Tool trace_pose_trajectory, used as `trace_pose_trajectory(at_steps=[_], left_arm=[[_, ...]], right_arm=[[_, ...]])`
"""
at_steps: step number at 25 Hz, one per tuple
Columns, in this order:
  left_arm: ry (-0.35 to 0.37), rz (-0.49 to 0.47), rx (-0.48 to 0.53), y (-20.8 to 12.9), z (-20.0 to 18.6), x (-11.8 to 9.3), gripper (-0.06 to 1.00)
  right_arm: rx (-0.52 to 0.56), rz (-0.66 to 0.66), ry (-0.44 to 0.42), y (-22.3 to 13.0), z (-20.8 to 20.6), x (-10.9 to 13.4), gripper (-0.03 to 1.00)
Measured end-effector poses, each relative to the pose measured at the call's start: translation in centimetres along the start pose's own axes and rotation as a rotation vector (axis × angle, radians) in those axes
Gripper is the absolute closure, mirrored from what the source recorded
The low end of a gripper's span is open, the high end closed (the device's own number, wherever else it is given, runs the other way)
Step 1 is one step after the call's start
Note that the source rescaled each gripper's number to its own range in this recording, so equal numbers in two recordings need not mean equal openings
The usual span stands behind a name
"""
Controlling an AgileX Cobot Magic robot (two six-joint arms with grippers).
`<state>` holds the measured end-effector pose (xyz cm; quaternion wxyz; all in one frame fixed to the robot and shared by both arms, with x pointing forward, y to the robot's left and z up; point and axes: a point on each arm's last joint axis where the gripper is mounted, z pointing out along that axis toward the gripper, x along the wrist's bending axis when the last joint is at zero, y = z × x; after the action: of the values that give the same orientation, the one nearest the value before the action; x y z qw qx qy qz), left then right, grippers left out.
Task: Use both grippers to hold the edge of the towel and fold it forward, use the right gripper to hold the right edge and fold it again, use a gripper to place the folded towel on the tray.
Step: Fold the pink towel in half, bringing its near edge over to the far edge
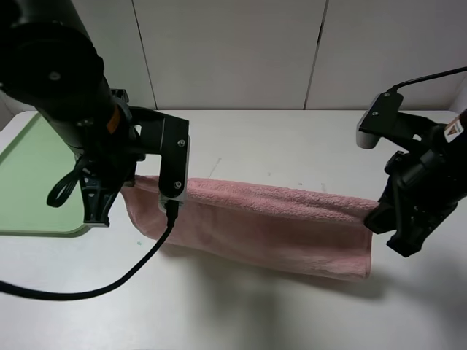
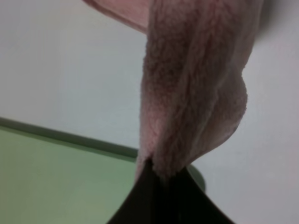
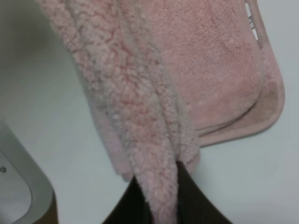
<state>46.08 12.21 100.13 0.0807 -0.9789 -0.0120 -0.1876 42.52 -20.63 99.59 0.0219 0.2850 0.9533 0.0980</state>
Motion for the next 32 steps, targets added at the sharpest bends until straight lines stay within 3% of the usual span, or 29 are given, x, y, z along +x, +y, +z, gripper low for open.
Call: trace_pose_trajectory(at_steps=[13,24,32], left_arm=[[-0.040,0.045,0.009,1.5,5.5,1.0,0.94],[-0.039,0.067,0.018,2.4,7.8,3.3,0.94],[-0.008,0.082,-0.030,3.9,8.6,4.5,0.94]], right_arm=[[0.081,-0.044,-0.011,1.5,4.3,-2.2,0.97],[0.130,-0.072,-0.021,3.0,6.2,-4.1,0.97],[0.110,0.040,-0.025,1.6,6.2,-6.5,0.97]])
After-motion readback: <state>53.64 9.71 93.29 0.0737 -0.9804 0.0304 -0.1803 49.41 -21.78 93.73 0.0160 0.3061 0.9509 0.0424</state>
